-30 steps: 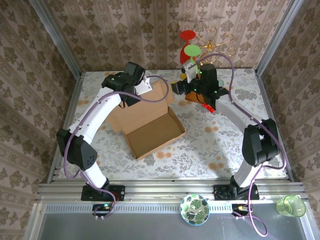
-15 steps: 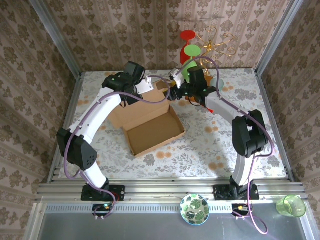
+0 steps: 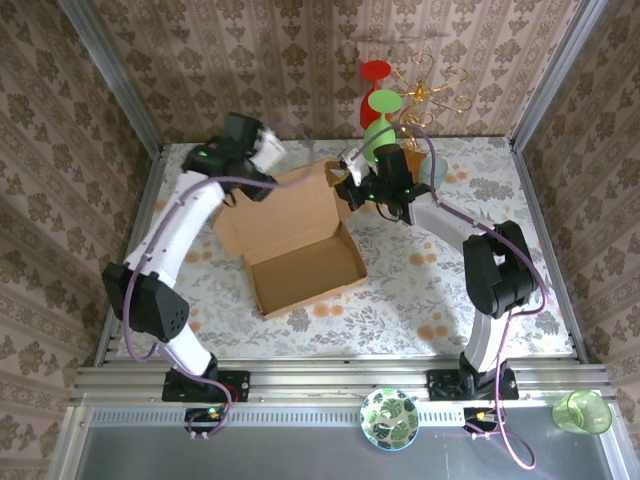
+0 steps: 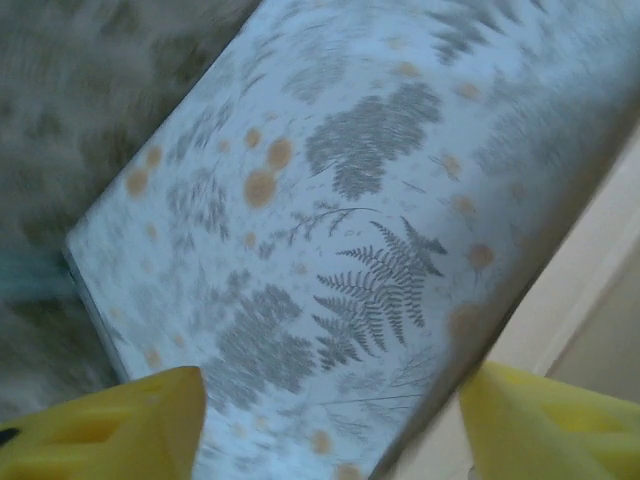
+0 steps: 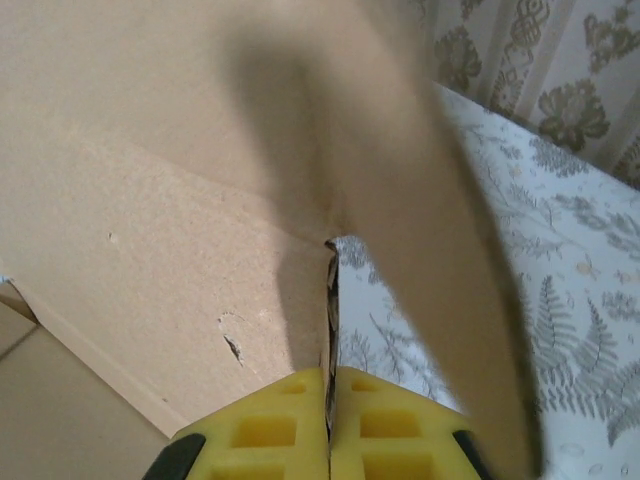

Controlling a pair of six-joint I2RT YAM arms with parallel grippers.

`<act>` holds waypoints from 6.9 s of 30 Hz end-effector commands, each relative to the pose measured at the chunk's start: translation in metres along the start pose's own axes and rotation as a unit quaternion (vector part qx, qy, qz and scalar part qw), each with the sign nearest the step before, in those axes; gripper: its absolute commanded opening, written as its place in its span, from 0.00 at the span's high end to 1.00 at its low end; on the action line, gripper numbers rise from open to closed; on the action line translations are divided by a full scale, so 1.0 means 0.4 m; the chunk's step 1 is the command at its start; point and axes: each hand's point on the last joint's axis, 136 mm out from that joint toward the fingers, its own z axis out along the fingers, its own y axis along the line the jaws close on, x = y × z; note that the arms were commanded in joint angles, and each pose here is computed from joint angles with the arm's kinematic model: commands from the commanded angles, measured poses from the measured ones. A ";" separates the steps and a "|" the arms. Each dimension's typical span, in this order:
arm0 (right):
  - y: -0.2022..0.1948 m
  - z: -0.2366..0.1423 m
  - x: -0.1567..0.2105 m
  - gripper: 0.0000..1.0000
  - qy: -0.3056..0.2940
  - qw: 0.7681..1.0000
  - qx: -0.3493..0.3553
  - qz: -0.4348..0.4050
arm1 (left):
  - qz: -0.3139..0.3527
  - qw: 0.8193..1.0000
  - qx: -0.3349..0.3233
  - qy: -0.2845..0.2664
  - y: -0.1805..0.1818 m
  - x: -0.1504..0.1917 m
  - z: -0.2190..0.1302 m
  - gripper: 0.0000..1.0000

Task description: Fold the paper box

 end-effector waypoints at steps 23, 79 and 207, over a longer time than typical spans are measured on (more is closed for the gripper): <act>-0.022 -0.073 -0.058 1.00 -0.101 0.989 0.102 -0.045 | -0.776 0.586 0.227 0.058 0.017 0.313 0.078 0.49; 0.032 -0.031 -0.010 1.00 -0.184 0.955 0.203 0.111 | -0.889 0.370 0.269 0.017 -0.110 0.220 0.063 0.63; 0.099 0.040 0.317 0.13 0.210 0.846 -0.082 0.482 | -0.423 0.841 0.286 0.181 -0.162 0.612 0.275 1.00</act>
